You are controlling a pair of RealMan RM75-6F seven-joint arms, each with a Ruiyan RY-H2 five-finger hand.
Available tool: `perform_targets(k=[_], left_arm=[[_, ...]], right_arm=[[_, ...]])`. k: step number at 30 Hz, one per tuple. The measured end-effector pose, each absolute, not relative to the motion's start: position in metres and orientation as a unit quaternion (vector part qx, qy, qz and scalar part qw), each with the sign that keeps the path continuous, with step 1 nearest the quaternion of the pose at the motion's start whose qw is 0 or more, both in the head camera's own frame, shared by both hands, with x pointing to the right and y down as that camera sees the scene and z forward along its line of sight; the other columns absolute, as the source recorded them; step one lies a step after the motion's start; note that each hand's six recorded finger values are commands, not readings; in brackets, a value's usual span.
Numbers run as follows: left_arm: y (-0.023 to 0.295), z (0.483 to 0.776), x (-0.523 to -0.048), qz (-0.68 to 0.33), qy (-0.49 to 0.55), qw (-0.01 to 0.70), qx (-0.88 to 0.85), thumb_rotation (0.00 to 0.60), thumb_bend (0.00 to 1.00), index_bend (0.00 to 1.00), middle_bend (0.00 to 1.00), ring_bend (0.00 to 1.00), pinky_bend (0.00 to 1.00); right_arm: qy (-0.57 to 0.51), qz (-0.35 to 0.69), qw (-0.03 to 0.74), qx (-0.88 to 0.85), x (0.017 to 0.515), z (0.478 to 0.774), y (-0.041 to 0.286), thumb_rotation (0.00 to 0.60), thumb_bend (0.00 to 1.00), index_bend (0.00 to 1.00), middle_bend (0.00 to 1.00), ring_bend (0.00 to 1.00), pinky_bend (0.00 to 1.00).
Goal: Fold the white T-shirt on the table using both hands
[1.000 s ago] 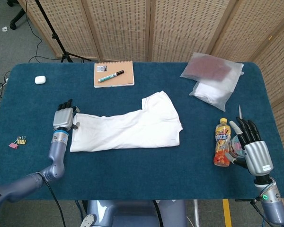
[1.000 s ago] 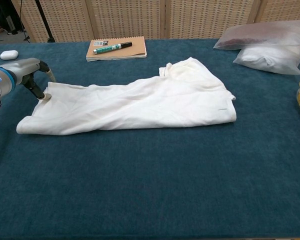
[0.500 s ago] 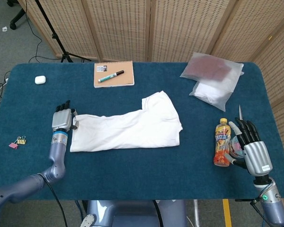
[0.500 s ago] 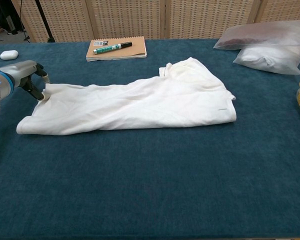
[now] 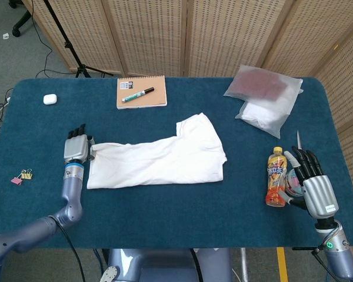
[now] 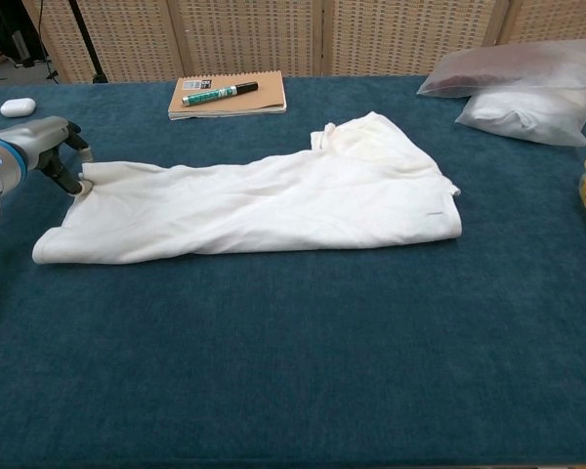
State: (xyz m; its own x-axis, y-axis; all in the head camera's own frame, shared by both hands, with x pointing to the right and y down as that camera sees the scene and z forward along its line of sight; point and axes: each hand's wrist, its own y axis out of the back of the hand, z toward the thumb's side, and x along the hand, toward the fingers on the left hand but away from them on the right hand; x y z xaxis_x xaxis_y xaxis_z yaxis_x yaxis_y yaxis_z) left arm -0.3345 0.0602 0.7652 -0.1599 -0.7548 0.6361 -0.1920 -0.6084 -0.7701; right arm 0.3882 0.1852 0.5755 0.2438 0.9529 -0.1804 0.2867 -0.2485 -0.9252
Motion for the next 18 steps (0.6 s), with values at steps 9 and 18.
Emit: perform_targets(k=[9,18], left_arm=[[0.058,0.759,-0.342,-0.661,0.390,0.212,-0.605,0.600,0.60,0.73,0.00,0.00,0.00],[0.051,0.742,-0.367,-0.680,0.384,0.213,-0.587,0.600,0.59,0.74,0.00,0.00,0.00]], right_arm=[[-0.455,0.412,0.406,-0.677,0.388,0.576,0.187,0.600,0.00,0.00,0.00,0.00,0.00],[-0.452,0.414,0.406,-0.678,0.387,0.577,0.187,0.600,0.00,0.00,0.00,0.00,0.00]])
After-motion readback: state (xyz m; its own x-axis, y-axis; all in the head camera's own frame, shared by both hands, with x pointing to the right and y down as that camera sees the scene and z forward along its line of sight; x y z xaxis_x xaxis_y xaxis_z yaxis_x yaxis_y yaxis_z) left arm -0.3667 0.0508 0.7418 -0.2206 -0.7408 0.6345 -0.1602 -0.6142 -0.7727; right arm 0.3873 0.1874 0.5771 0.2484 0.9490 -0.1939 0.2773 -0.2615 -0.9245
